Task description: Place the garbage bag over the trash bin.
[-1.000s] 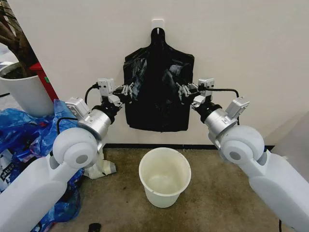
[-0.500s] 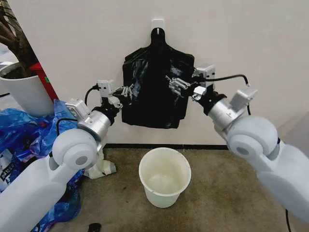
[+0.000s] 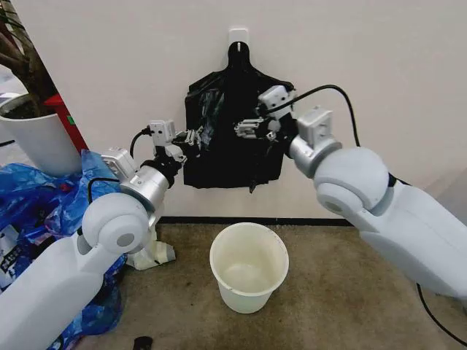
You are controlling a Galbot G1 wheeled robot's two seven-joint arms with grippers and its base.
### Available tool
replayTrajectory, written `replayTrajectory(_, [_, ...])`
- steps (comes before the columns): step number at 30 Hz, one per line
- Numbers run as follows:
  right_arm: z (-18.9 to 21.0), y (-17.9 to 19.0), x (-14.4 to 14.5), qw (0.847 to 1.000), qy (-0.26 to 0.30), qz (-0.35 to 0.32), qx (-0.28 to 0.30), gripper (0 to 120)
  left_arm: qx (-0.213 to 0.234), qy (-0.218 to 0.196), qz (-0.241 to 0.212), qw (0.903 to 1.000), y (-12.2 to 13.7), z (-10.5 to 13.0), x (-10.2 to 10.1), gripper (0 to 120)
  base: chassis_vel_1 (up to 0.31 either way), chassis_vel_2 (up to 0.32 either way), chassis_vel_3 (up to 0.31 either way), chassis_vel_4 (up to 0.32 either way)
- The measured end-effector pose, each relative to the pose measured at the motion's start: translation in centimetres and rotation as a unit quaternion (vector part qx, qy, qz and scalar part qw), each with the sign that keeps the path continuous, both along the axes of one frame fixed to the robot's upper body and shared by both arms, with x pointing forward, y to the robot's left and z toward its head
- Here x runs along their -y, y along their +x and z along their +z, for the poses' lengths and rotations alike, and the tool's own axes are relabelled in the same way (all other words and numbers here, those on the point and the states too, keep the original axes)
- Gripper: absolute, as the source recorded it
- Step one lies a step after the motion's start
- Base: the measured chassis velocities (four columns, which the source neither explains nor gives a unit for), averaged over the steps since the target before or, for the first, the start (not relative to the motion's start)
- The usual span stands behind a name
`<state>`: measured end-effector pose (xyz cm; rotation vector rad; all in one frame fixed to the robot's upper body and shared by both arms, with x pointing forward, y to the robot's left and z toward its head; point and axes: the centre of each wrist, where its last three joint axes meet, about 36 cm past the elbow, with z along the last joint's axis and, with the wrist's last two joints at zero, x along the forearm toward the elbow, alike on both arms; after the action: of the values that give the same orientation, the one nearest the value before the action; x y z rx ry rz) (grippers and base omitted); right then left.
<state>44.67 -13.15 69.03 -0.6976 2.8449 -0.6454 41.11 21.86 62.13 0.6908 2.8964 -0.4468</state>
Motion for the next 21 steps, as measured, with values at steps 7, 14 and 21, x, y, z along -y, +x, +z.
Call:
replayTrajectory(7, [-1.7, 2.1, -1.4, 0.999, -0.035, -0.028, -0.002, 98, 0.003, 0.0, -0.001, 1.0, 0.0, 0.2, -0.1, 0, 0.0, 0.0, 0.0, 0.0])
replayTrajectory(14, [-3.3, 3.4, -1.2, 0.998, -0.05, -0.04, -0.017, 86, 0.005, -0.003, -0.002, 1.0, 0.2, 0.2, -0.1, 0, 0.0, 0.0, 0.0, 0.0])
replayTrajectory(21, [-4.8, 4.3, -0.3, 0.997, -0.049, -0.059, -0.025, 62, 0.006, -0.006, -0.005, 1.0, 0.2, 0.3, 0.0, 0, 0.0, 0.0, 0.0, 0.0])
